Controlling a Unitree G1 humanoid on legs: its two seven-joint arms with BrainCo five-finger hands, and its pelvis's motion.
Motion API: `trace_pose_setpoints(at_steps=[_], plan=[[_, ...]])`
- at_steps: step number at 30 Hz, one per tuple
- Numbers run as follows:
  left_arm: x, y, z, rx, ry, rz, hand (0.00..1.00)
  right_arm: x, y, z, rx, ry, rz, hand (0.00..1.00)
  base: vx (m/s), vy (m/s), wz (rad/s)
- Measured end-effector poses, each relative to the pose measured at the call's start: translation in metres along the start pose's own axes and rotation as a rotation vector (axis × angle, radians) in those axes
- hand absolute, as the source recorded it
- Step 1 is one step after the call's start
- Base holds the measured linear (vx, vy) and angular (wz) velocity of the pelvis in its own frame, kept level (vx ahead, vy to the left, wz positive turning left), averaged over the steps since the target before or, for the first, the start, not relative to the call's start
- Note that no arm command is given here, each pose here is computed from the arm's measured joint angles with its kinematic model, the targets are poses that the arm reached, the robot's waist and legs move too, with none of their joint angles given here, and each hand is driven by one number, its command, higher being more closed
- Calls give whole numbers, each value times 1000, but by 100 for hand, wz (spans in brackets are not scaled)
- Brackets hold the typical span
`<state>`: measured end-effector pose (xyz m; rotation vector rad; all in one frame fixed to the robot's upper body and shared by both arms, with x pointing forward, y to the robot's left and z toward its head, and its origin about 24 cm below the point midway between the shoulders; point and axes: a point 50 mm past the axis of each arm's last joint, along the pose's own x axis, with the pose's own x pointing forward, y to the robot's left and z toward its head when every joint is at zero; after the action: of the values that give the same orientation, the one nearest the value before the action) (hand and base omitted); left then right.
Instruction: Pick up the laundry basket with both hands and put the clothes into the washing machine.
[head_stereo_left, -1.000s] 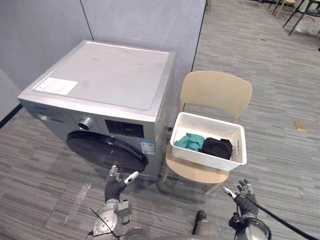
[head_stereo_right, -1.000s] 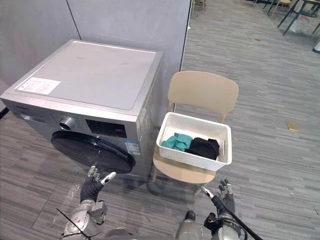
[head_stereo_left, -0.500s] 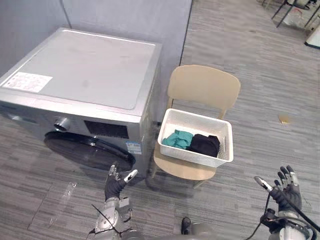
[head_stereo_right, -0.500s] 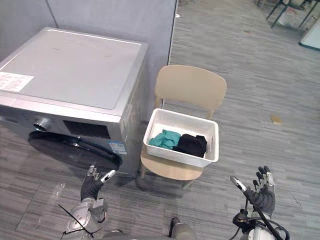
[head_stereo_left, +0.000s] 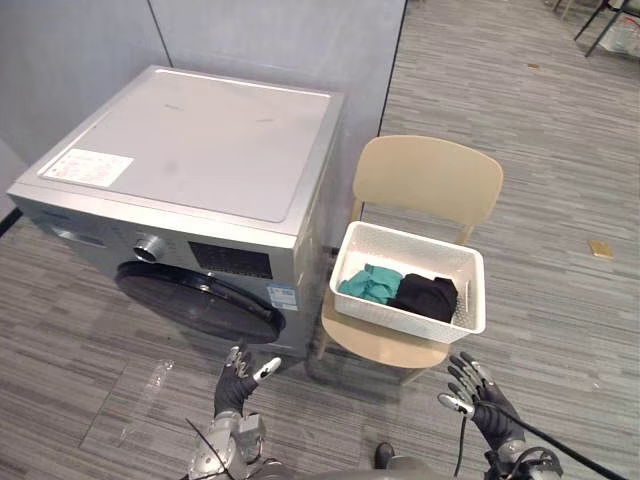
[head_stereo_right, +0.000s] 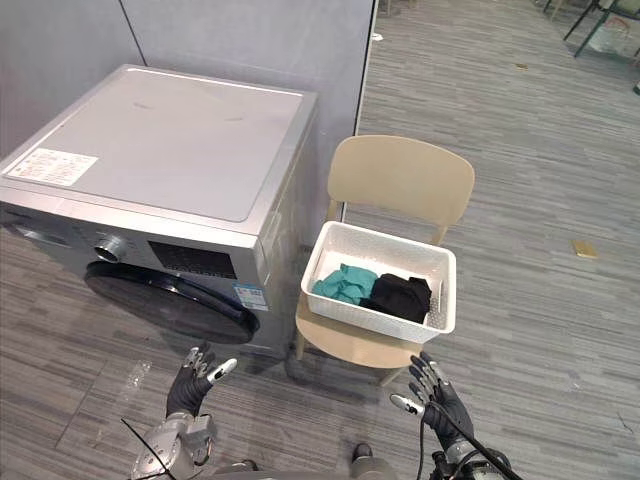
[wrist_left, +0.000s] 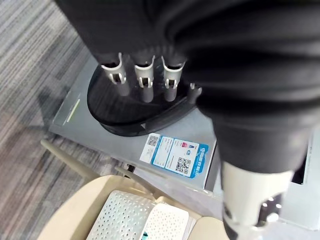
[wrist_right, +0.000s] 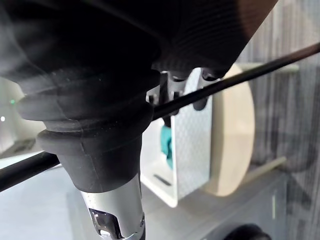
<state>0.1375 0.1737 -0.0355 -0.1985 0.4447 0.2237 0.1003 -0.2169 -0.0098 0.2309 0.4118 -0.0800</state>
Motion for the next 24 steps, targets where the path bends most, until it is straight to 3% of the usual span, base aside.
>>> trace_pose_setpoints(at_steps=[6, 10, 17, 24], plan=[[-5, 5, -5, -3, 22, 22, 0, -18, -50, 36, -77, -130, -269, 0, -1, 5, -16], [-4, 6, -4, -6, 18, 25, 0, -25, -66, 54, -111, -204, -358, 0, -48, 6, -41], [-3, 5, -3, -11, 12, 19, 0, -34, -71, 59, -170, -205, -393, 0, -3, 6, -15], [-4, 6, -11, -3, 45, 0, 0, -38, -64, 42, -221, -94, -266, 0, -7, 3, -2]])
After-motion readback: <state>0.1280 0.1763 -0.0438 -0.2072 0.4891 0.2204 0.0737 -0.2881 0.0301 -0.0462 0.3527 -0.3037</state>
